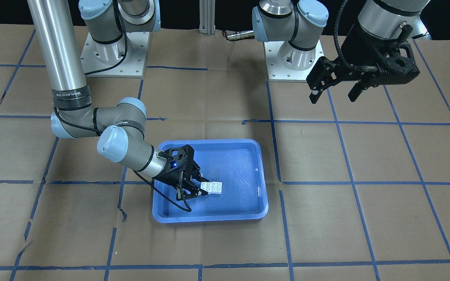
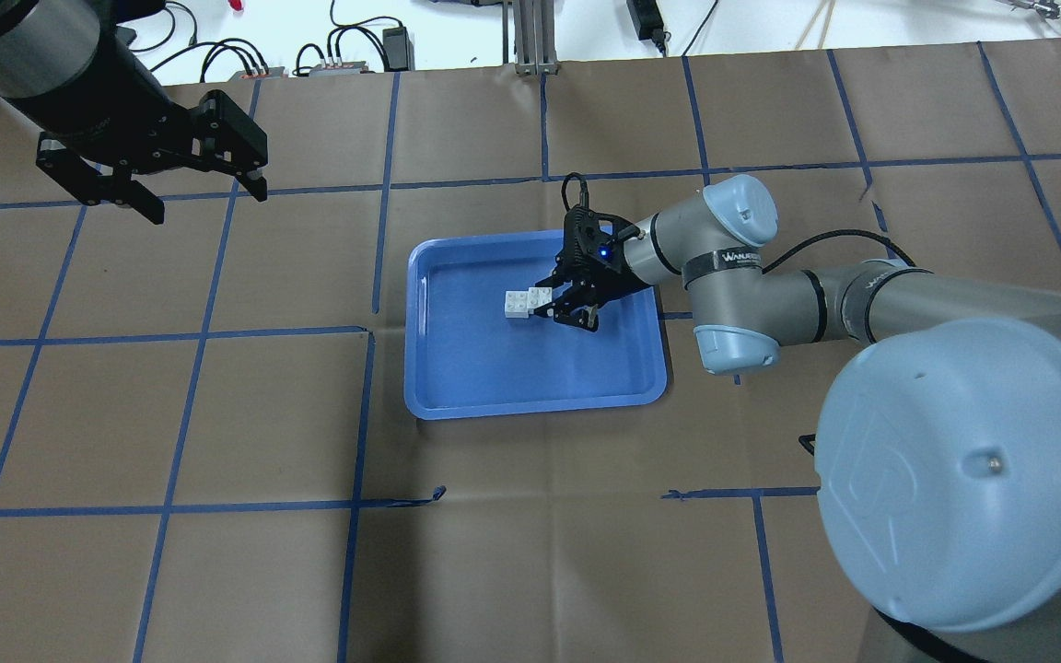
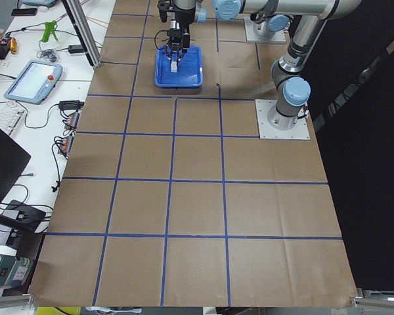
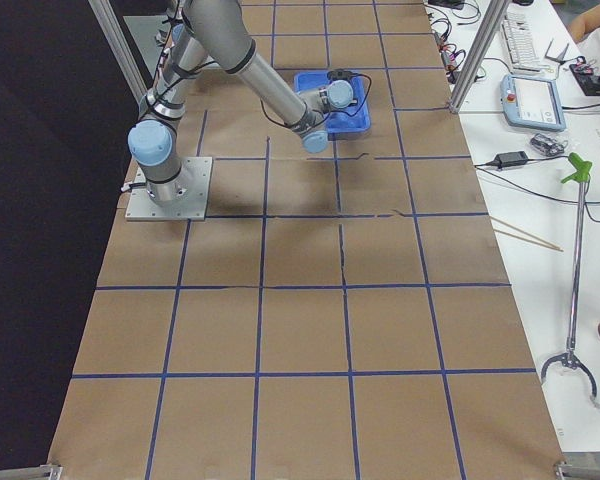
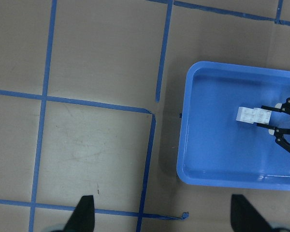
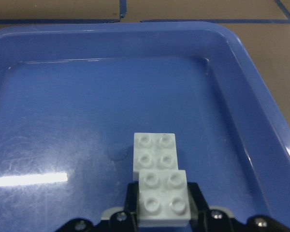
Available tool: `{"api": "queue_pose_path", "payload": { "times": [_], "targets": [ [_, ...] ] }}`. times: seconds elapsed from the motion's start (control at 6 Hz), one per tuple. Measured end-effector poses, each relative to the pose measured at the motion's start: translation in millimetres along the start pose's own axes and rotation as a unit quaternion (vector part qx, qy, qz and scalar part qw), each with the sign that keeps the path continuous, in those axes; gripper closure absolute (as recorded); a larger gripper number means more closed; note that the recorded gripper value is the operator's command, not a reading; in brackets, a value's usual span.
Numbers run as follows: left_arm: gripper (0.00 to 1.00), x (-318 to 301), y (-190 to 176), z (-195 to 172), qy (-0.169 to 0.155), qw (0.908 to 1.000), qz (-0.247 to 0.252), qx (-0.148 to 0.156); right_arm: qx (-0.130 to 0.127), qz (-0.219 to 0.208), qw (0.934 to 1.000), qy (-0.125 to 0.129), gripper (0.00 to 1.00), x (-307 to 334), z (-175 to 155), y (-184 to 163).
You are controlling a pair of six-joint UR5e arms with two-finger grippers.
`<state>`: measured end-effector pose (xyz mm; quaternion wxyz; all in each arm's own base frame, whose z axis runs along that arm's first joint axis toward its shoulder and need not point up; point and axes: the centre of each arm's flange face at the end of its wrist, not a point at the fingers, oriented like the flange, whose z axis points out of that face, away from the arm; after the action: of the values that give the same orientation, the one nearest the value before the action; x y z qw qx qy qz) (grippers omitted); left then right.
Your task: Assemble white blocks and place on blue tray
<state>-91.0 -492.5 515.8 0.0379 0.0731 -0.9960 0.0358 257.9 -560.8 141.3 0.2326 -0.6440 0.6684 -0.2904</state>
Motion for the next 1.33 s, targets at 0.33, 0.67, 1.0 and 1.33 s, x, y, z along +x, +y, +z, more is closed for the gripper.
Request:
{"api": "queue_pose_path", "payload": {
  "times": [0.33,0.67,1.0,1.33],
  "targets": [
    [0.01,0.0,0.0,0.0,0.000,1.0000,0.000,0.000,0.000,0.002,1.0000,-0.001,0.47,0.0,0.3,0.5],
    [0.01,0.0,0.1,0.3,0.000,1.0000,0.000,0.000,0.000,0.003,1.0000,-0.001,0.47,0.1,0.4,1.1],
    [0.01,-0.1,0.1,0.7,0.000,1.0000,0.000,-0.001,0.000,0.003,1.0000,-0.001,0.40,-0.2,0.8,0.7],
    [0.01,-0.1,0.4,1.1,0.000,1.0000,0.000,-0.001,0.000,0.006,1.0000,0.000,0.00,0.2,-0.5,-0.1]
  ]
}}
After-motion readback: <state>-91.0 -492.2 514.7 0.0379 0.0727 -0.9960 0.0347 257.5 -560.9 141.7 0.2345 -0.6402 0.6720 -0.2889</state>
